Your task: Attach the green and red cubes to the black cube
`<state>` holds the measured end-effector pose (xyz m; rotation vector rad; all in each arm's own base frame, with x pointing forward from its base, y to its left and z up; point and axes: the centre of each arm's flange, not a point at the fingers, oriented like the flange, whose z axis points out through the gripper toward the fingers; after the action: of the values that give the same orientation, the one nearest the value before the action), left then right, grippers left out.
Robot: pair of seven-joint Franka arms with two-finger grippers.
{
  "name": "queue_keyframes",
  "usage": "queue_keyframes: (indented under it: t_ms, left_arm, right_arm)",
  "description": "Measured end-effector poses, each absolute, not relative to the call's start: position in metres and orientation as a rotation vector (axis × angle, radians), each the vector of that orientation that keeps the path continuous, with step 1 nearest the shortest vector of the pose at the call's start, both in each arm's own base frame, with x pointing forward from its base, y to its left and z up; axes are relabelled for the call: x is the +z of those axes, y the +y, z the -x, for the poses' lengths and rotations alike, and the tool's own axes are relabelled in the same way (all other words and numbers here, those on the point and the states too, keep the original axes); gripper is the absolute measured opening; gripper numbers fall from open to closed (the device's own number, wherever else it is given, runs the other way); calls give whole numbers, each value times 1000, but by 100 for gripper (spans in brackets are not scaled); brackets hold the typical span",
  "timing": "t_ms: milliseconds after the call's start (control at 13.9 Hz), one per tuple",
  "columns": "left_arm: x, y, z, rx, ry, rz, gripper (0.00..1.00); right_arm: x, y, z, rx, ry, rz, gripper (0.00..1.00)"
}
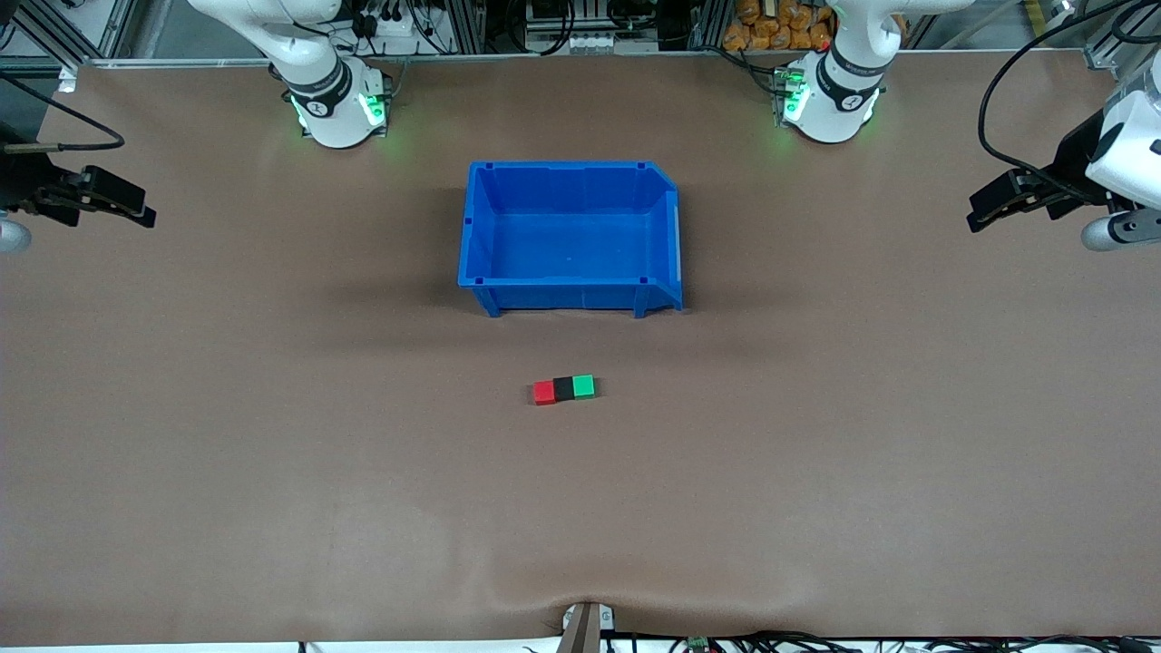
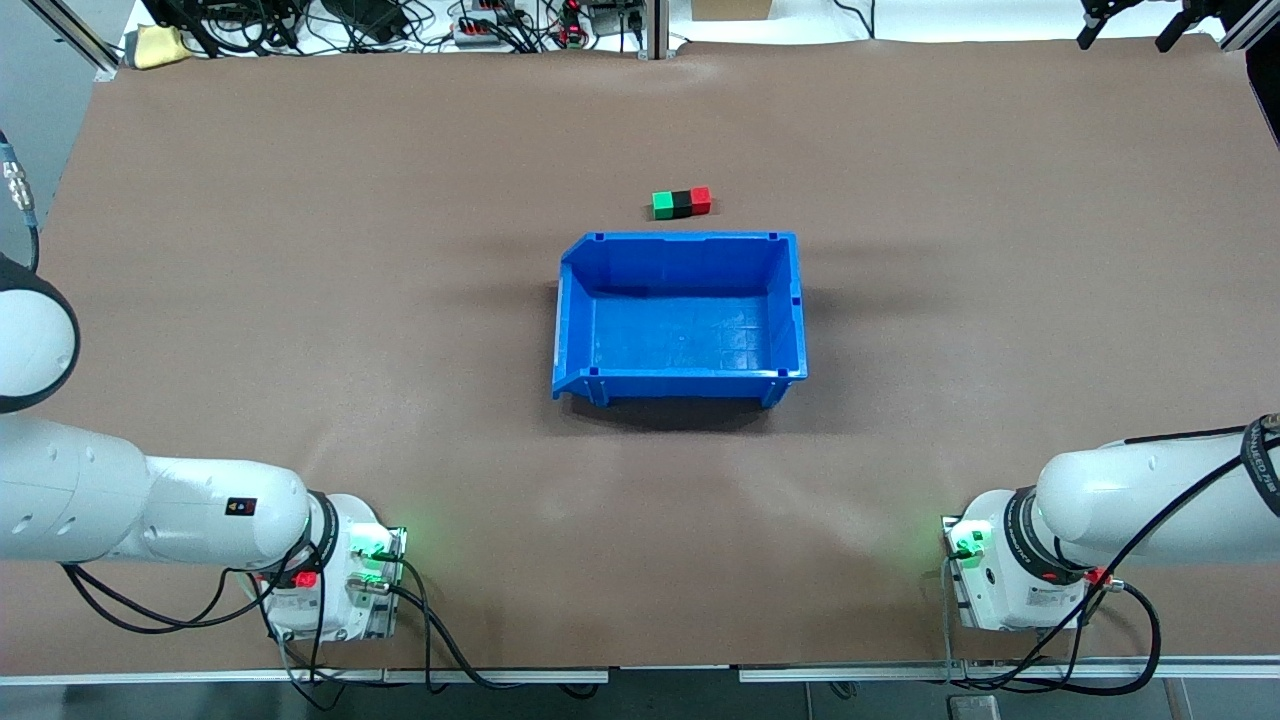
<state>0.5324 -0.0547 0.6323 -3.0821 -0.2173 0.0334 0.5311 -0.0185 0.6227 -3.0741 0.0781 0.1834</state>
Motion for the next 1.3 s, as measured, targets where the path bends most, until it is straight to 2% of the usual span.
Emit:
queue_keyframes:
  t_ms: [1296]
  left_arm:
    - [636, -57, -532, 27, -211, 3083, 100]
  right_arm:
    - [634, -13, -524, 147, -19, 3076, 100]
